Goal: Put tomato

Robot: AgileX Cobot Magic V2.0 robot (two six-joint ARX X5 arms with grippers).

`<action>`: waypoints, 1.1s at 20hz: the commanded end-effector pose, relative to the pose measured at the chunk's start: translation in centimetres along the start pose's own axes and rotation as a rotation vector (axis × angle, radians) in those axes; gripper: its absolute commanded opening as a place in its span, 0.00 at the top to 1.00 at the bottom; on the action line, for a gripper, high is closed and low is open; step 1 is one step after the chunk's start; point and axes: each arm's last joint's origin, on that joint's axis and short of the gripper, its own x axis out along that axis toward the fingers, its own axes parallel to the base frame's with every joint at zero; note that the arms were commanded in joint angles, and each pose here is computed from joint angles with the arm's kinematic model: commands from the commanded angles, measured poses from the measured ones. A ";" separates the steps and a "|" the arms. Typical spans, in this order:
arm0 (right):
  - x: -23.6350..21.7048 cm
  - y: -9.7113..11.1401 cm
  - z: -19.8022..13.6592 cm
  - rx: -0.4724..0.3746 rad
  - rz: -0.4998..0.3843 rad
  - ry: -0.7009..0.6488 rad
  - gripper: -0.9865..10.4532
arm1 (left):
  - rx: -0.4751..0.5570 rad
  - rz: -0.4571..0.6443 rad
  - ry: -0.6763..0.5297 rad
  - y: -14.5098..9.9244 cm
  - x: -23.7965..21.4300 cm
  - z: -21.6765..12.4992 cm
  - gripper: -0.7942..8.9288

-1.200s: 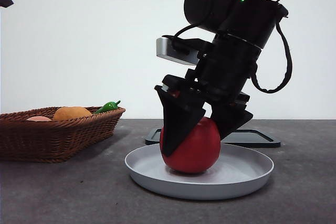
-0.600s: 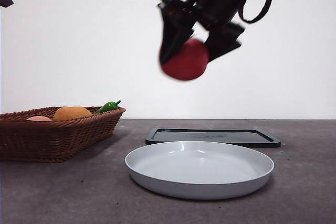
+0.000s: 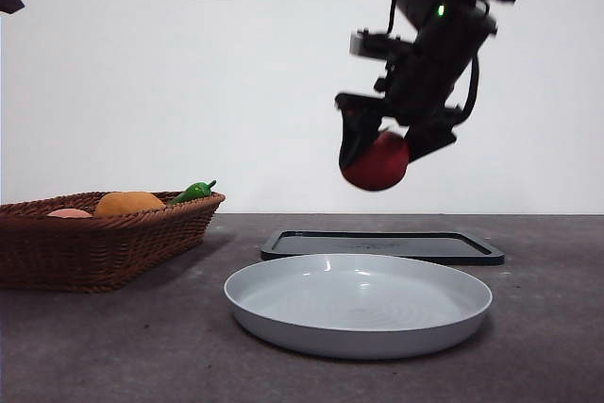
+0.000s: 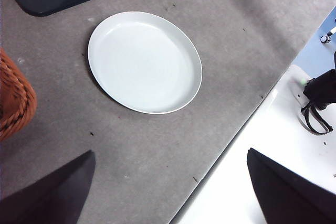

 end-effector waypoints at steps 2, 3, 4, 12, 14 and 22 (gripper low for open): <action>3.0 -0.7 -0.4 0.001 0.007 0.009 0.72 | 0.027 -0.006 -0.018 -0.2 -0.3 0.5 0.44; 3.6 -0.9 -0.7 0.004 0.005 0.008 0.72 | 0.027 -0.006 -0.018 -0.2 -0.3 0.5 0.44; 4.2 -1.1 -0.9 0.008 0.003 0.012 0.72 | 0.027 -0.006 -0.018 -0.2 -0.3 0.5 0.44; 6.8 -1.5 -2.8 0.022 0.001 0.053 0.72 | 0.024 -0.007 -0.014 -0.2 -0.3 0.5 0.44; 6.9 -1.5 -2.8 0.023 0.002 0.057 0.72 | 0.024 -0.007 -0.014 -0.2 -0.3 0.5 0.44; 6.7 -1.4 -2.9 0.074 0.024 0.076 0.47 | 0.023 -0.007 -0.012 -0.2 -0.3 0.5 0.44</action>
